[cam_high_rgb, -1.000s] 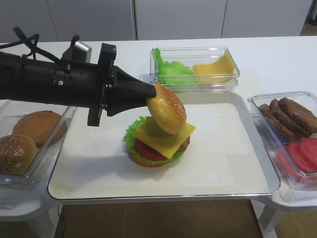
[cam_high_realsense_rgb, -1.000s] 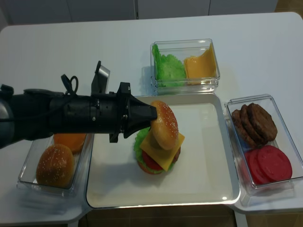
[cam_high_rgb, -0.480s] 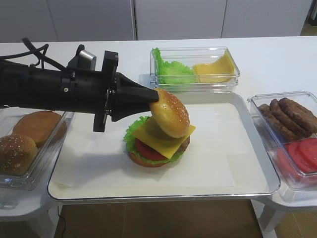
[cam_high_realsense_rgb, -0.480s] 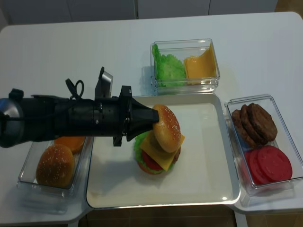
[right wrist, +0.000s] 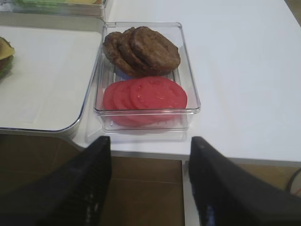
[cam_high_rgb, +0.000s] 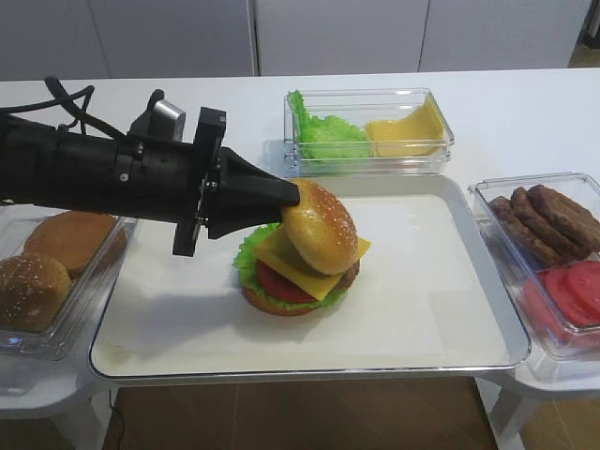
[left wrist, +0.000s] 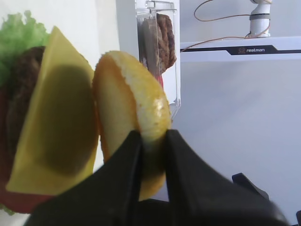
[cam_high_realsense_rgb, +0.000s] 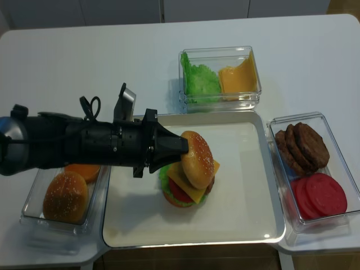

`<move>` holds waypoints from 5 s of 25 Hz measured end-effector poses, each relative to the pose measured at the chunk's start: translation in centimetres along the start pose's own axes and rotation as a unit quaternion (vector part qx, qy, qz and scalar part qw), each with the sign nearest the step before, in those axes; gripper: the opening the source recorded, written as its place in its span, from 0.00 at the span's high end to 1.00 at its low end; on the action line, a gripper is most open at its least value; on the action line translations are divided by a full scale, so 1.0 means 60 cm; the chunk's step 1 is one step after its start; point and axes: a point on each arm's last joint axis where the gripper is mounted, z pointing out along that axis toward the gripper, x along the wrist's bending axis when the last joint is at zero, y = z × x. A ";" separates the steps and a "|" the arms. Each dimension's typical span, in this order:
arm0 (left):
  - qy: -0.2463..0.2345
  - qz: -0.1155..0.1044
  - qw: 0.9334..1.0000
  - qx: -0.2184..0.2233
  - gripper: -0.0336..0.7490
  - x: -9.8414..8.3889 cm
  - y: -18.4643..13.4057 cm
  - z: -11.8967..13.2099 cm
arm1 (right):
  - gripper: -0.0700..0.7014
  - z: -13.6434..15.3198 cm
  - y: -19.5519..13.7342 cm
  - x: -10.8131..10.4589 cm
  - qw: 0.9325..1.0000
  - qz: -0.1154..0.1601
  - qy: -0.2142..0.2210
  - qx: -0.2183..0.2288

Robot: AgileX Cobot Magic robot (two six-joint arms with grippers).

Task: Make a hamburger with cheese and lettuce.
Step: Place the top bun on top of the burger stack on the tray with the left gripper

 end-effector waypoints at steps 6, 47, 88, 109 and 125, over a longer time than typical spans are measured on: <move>0.000 0.000 1.000 0.000 0.83 0.000 0.000 0.000 | 0.39 0.000 0.000 0.000 1.000 0.000 0.000 0.000; 0.023 0.009 1.000 0.000 0.58 0.010 0.004 -0.011 | 0.39 0.000 0.000 0.000 1.000 0.001 0.000 0.000; 0.071 -0.003 0.997 -0.012 0.46 0.024 0.006 -0.009 | 0.39 0.000 0.000 0.000 1.000 0.001 0.000 0.000; 0.101 0.024 0.994 -0.014 0.34 0.019 0.004 -0.018 | 0.39 0.000 0.000 0.000 1.000 0.001 0.000 0.000; 0.106 0.022 0.994 -0.010 0.34 0.021 0.002 -0.019 | 0.39 0.000 0.000 0.000 1.000 0.001 0.000 0.000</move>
